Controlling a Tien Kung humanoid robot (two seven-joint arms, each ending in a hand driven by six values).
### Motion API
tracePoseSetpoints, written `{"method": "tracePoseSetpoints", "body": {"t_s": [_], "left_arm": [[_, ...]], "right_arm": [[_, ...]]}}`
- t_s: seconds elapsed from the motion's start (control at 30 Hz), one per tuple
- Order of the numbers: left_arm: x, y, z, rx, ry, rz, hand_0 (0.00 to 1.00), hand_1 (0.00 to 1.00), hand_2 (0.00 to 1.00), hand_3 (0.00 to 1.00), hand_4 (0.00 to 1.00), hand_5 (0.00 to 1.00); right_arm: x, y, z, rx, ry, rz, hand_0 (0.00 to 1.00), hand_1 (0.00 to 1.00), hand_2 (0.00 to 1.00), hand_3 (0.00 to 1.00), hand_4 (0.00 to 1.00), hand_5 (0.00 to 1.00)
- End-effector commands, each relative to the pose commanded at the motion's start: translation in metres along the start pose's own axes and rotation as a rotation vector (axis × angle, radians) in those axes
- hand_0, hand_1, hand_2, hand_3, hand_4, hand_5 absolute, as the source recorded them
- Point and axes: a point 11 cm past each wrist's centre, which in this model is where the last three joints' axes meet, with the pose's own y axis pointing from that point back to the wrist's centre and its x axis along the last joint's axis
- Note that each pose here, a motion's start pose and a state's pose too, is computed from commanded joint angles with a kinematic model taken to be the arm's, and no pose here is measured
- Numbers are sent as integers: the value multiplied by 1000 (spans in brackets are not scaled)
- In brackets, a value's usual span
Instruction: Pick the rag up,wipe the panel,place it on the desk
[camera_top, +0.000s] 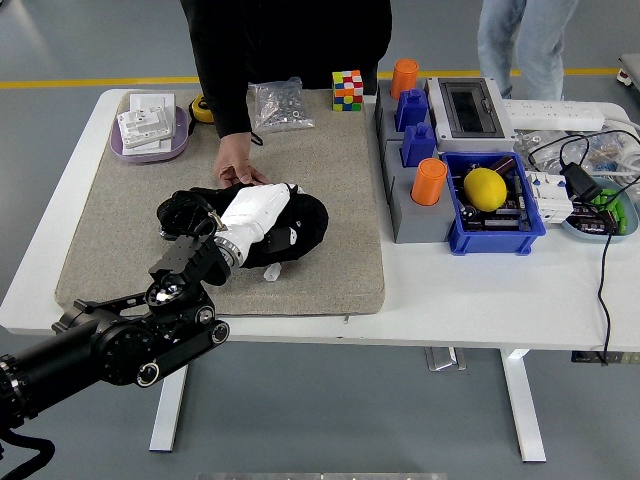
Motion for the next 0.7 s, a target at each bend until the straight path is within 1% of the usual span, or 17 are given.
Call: {"method": "tracePoseSetpoints", "body": {"t_s": [0.13, 0.23, 0.4, 0.53, 0.7], "left_arm": [[0, 0, -2, 6, 4, 1, 284, 213, 579, 422, 2, 2], [1, -1, -7, 22, 8, 7, 284, 213, 579, 422, 2, 2], [5, -1, -20, 55, 11, 19, 281, 214, 578, 422, 2, 2], [10, -1, -33, 89, 11, 35, 281, 213, 578, 422, 2, 2], [18, -1, -47, 124, 18, 59, 280, 213, 578, 422, 2, 2]], "right_arm": [[1, 0, 1, -3, -2, 1, 702, 586, 680, 627, 998, 630], [1, 0, 2, -5, -3, 2, 702, 586, 680, 627, 998, 630], [2, 0, 1, -4, -4, 3, 704, 586, 680, 628, 998, 632], [1, 0, 2, -4, -6, 4, 703, 586, 680, 628, 998, 630], [2, 0, 2, -4, -9, 5, 703, 586, 680, 628, 998, 630]]}}
